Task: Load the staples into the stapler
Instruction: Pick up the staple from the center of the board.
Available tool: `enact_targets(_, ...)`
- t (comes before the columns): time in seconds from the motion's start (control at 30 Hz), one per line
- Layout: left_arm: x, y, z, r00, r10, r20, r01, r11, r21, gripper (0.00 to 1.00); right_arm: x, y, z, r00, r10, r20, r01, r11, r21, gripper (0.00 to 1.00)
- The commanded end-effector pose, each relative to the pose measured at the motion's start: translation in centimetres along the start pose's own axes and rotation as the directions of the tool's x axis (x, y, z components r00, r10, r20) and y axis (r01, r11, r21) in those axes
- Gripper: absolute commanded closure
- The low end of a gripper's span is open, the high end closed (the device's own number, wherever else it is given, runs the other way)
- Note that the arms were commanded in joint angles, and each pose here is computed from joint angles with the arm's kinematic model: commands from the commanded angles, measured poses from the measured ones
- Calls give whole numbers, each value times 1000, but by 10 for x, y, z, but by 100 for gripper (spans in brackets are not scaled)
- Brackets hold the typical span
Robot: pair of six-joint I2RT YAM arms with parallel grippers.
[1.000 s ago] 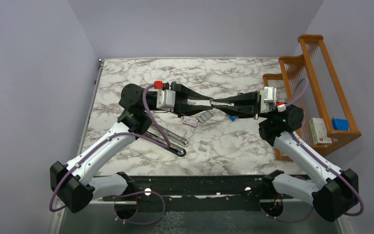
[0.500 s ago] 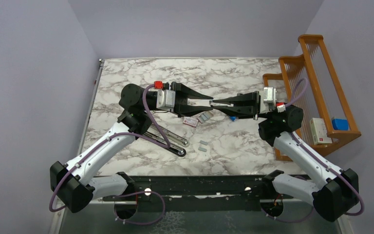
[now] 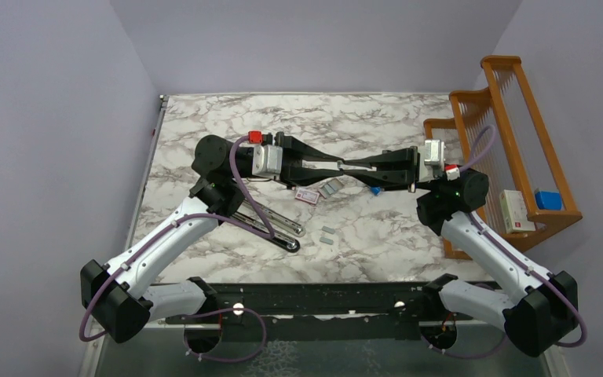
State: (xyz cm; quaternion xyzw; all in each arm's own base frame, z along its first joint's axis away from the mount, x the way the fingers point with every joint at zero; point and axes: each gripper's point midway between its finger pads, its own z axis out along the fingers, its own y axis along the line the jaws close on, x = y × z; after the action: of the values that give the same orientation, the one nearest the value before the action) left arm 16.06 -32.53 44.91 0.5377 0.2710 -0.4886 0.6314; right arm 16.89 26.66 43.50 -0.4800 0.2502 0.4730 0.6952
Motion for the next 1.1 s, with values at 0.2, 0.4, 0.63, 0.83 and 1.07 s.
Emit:
enact_targets(0.2, -22, -3, 1, 997, 60, 39, -61, 998, 13, 76, -1, 3, 2, 1000, -14, 4, 14, 1000, -26, 83)
enact_targets(0.4, -21, -3, 1, 998, 60, 38, -60, 998, 13, 82, -3, 3, 3, 1000, -17, 8, 17, 1000, -23, 83)
enact_targets(0.63, -21, -3, 1, 998, 58, 38, -59, 998, 9, 91, -4, 1, 3, 1000, -15, 10, 16, 1000, -17, 79)
enact_targets(0.83, -21, -2, 1, 997, 61, 38, -61, 998, 4, 100, -7, 2, 4, 1000, -18, 14, 18, 1000, -17, 66)
enact_targets(1.07, -20, 2, -1, 996, 82, 35, -81, 996, -27, 100, -13, -5, 0, 999, -52, 5, 52, 997, 57, 55)
